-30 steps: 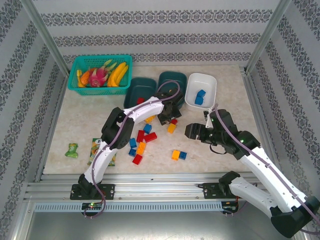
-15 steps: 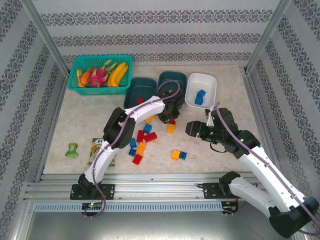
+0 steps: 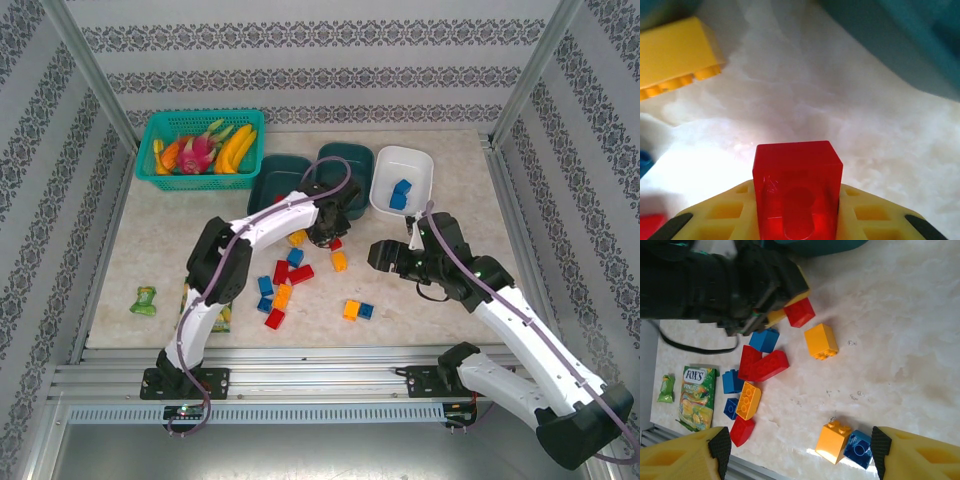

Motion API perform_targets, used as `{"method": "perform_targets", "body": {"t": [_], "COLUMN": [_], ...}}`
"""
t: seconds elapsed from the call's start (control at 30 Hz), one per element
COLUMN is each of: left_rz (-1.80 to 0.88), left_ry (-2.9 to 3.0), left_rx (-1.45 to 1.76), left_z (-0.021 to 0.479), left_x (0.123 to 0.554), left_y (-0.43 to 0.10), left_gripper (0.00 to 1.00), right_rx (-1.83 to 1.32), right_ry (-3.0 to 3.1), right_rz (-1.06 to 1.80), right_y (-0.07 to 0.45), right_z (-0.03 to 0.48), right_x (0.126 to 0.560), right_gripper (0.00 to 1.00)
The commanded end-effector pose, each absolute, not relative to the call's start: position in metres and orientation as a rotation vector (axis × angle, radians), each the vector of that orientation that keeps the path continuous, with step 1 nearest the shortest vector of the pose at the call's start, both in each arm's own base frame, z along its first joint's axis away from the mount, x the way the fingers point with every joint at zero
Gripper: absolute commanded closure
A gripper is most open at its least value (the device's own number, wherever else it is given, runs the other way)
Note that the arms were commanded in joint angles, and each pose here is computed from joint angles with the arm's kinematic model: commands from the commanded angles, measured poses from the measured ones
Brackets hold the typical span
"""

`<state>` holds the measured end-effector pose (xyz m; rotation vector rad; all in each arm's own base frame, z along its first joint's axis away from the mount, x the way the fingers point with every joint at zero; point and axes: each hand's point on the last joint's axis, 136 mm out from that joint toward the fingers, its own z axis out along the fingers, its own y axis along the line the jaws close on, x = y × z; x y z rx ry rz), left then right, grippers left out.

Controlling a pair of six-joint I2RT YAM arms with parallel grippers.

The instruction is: Sort the legos into containers by color

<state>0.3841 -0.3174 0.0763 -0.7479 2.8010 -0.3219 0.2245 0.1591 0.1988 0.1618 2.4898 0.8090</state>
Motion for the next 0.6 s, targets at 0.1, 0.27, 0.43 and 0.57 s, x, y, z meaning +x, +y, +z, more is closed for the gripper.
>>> {"method": "perform_targets", "body": {"t": [0.1, 0.27, 0.43, 0.57], "left_rz": [-0.327, -0.307, -0.279, -0.352], "left_ry": [2.671, 2.666, 2.754, 2.814], "left_rx": [-0.746, -0.667, -0.375, -0.139], "left_z": [0.134, 0.156, 0.153, 0.134], "left_x": [0.384, 0.403, 0.438, 0.462], "left_y": [-0.289, -0.250, -0.219, -0.211], "left_gripper": [0.79, 0.78, 0.75, 0.73], "right_rx": [0.086, -0.016, -0.100, -0.090], "right_ry": [2.442, 2.437, 2.406, 2.386], "right_rz": [0.848, 0.833, 0.913, 0.980], "right_y": [0.168, 0.181, 0.206, 0.221], "right_z": [0.215, 0.224, 0.238, 0.245], "right_x": [0.232, 0.238, 0.250, 0.264], "right_gripper": [0.25, 0.25, 0.25, 0.25]}}
